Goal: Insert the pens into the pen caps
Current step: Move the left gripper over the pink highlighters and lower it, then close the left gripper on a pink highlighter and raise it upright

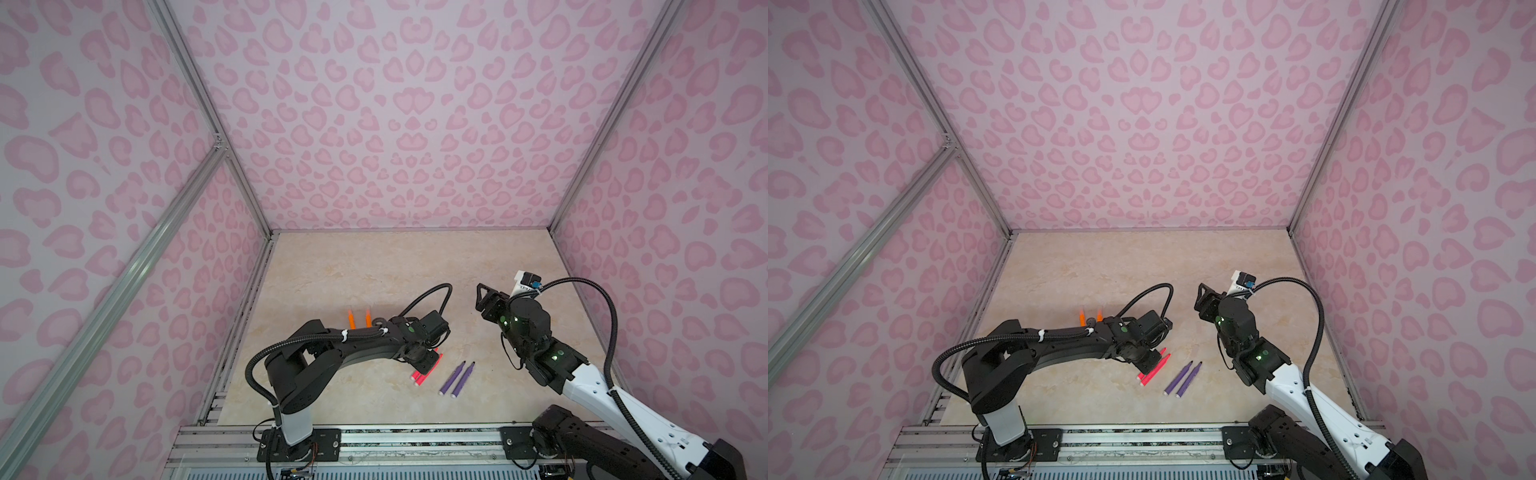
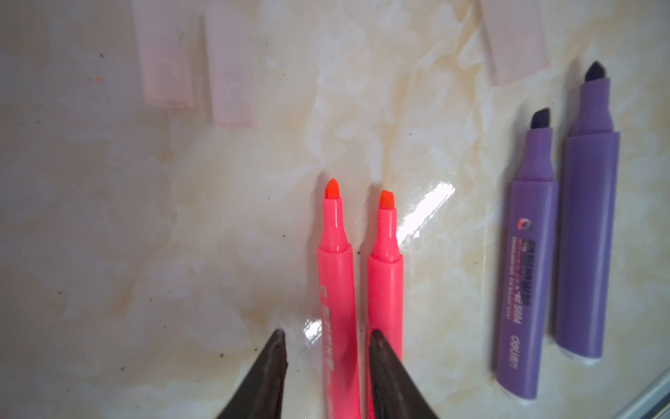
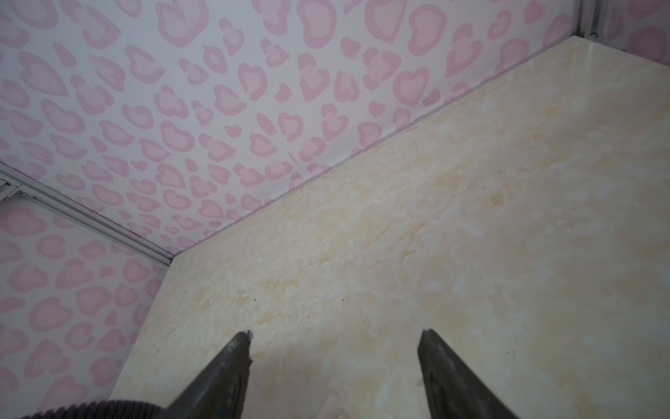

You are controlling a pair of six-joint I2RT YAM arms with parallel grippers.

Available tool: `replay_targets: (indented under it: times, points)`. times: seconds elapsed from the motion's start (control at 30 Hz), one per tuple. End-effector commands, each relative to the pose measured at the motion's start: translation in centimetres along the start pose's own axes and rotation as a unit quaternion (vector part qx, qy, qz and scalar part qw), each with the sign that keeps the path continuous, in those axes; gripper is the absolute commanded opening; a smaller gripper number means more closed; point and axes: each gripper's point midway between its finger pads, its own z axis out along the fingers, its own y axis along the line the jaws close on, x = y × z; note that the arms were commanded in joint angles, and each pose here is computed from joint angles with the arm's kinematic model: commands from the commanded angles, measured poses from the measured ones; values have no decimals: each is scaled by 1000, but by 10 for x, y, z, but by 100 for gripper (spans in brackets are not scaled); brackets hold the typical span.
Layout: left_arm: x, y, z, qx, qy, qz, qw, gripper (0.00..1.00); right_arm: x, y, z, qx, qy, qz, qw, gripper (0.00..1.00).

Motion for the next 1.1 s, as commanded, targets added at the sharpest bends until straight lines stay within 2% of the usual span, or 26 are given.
replay_targets:
  times: [0.0,0.13,0.97,1.07]
  points:
    - [3,4,2,-17,11,6,1000,40,3,1,0,-12,-1,8,1000,74]
    - [5,12,8,-43,23,7,999,40,2,4,-1,-17,0,12,1000,74]
    - [12,14,11,-54,38,13,998,37,6,10,-2,-39,7,18,999,74]
    - [12,15,13,-56,38,14,998,23,3,13,-3,-40,9,16,999,74]
